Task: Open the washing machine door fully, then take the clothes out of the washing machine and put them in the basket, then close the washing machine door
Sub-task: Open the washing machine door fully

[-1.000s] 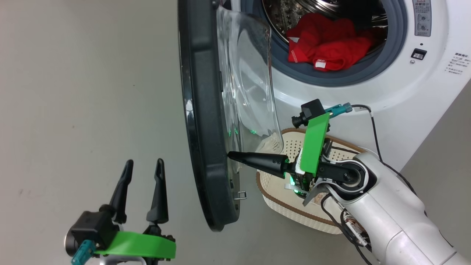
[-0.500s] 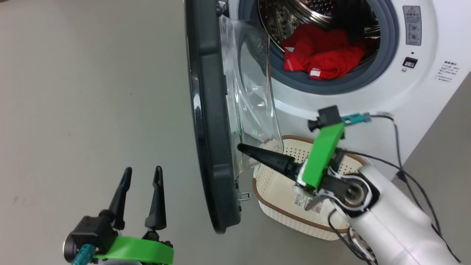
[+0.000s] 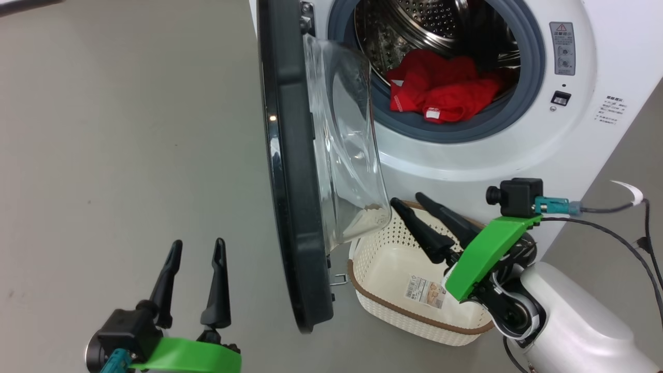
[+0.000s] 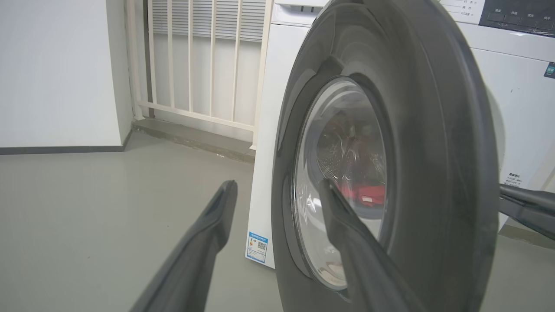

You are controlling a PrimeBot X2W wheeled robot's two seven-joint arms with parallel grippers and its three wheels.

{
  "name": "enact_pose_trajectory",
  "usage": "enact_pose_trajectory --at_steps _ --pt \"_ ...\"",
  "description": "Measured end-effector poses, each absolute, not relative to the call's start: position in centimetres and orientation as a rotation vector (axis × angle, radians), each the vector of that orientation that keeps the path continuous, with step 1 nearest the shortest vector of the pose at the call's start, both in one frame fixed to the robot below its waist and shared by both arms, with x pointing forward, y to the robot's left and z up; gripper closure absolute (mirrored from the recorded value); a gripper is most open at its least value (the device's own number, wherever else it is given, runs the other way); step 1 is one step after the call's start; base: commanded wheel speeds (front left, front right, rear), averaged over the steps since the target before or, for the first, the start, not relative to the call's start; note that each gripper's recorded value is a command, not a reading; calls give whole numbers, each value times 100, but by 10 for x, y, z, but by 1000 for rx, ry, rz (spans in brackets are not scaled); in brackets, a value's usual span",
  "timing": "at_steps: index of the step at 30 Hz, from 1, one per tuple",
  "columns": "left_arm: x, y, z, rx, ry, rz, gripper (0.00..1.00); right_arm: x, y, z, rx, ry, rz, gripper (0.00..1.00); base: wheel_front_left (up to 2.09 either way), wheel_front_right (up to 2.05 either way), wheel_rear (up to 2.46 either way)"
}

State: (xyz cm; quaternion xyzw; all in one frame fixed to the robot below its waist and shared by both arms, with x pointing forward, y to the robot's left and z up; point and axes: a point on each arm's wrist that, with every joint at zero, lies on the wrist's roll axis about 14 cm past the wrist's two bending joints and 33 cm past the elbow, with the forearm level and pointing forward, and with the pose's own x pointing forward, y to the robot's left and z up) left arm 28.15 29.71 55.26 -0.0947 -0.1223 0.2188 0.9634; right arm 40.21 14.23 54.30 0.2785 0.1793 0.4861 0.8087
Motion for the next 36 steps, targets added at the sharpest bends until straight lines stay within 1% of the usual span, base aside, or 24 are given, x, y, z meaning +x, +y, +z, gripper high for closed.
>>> enact_pose_trajectory --at_steps 6,11,16,18,24,29,36 --pt "283 295 554 -192 -251 433 0 416 124 544 528 184 952 0 0 0 0" --pt "283 294 554 -192 -254 430 0 427 109 532 420 115 892 0 0 0 0" --pt "283 294 556 -182 -257 430 0 443 95 541 321 10 828 0 0 0 0" --pt "283 295 556 -181 -258 431 0 444 91 543 297 -19 806 0 0 0 0" --pt "281 296 557 -174 -263 437 0 432 83 535 273 -39 761 0 0 0 0" --pt "280 297 559 -162 -267 435 0 431 75 535 287 -50 730 0 0 0 0" --pt "279 295 562 -152 -275 431 0 419 70 527 268 -44 726 0 0 0 0"
